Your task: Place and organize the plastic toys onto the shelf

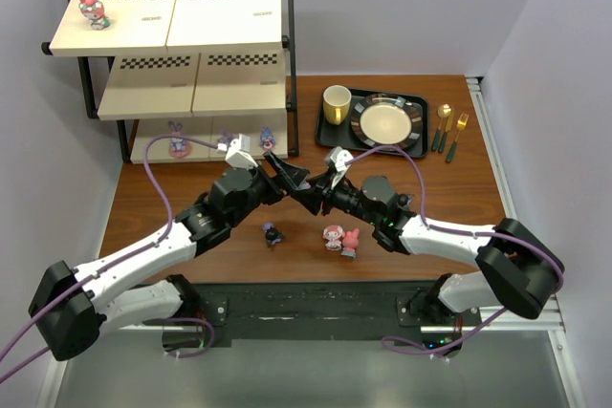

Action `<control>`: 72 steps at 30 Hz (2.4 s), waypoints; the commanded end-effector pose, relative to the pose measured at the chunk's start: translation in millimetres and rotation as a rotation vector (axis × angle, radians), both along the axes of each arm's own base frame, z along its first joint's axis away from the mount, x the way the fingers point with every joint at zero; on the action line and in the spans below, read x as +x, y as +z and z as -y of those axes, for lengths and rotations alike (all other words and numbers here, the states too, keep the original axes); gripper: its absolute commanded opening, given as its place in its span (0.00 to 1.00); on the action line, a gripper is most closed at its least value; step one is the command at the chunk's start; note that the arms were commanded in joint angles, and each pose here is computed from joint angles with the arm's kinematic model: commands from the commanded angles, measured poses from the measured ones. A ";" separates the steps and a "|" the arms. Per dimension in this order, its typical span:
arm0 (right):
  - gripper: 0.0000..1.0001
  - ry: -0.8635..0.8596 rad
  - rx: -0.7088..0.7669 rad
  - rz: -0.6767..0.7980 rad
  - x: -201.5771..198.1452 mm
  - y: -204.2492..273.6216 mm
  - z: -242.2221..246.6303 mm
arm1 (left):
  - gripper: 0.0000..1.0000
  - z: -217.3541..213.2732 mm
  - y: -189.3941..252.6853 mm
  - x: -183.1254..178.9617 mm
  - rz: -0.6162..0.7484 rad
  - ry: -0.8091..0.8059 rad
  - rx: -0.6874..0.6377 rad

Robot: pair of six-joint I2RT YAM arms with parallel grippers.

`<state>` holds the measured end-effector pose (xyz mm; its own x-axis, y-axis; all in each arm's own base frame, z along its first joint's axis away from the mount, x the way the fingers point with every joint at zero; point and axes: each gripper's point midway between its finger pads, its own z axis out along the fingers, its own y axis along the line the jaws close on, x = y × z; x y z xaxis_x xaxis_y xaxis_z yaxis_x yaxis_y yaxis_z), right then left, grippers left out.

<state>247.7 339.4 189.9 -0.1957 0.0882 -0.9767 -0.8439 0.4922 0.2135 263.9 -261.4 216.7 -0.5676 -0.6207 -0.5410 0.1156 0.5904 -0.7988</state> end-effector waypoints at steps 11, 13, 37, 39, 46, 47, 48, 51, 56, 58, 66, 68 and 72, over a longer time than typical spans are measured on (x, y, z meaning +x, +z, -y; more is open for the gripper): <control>0.00 -0.021 0.055 0.050 2.6 13.8 0.1 | 0.73 8.3 19.3 5.2 0.076 0.064 0.053; 0.00 -0.020 0.057 0.047 2.4 13.6 -0.2 | 0.75 6.8 22.4 5.7 0.088 0.077 0.058; 0.00 -0.017 0.051 0.040 2.7 9.3 -2.0 | 0.66 5.1 27.1 7.7 0.114 0.085 0.152; 0.00 -0.023 0.050 0.044 4.1 9.6 -1.2 | 0.73 6.0 27.8 7.0 0.110 0.079 0.153; 0.00 -0.020 0.054 0.047 3.7 11.3 -1.6 | 0.79 4.9 15.8 4.0 0.074 0.067 0.198; 0.00 -0.018 0.052 0.045 3.3 10.3 -2.1 | 0.79 5.6 15.9 3.9 0.074 0.064 0.197; 0.00 -0.020 0.053 0.046 3.8 10.7 -1.7 | 0.79 5.0 14.2 3.4 0.069 0.063 0.203; 0.00 -0.017 0.055 0.048 3.2 12.0 -2.3 | 0.80 5.3 10.2 3.3 0.053 0.060 0.226; 0.00 -0.018 0.053 0.048 3.0 11.2 -1.7 | 0.79 3.4 7.8 5.0 0.043 0.069 0.252; 0.00 -0.021 0.051 0.048 3.9 10.6 -1.2 | 0.75 3.5 10.0 5.1 0.049 0.070 0.243; 0.01 -0.014 0.045 0.041 2.9 5.7 -2.1 | 0.41 7.0 19.6 5.7 0.075 0.067 0.201; 0.04 -0.014 0.042 0.038 2.2 3.9 -1.9 | 0.28 5.5 25.7 6.5 0.092 0.073 0.193; 0.47 -0.004 0.049 0.046 -0.5 8.5 -1.1 | 0.10 1.2 41.6 9.8 0.156 0.077 0.224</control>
<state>247.8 341.1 185.7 -0.1947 0.0993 -0.9758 -0.8450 0.4881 0.2183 265.2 -262.1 206.6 -0.5261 -0.4768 -0.7042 0.0933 0.7907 -0.6051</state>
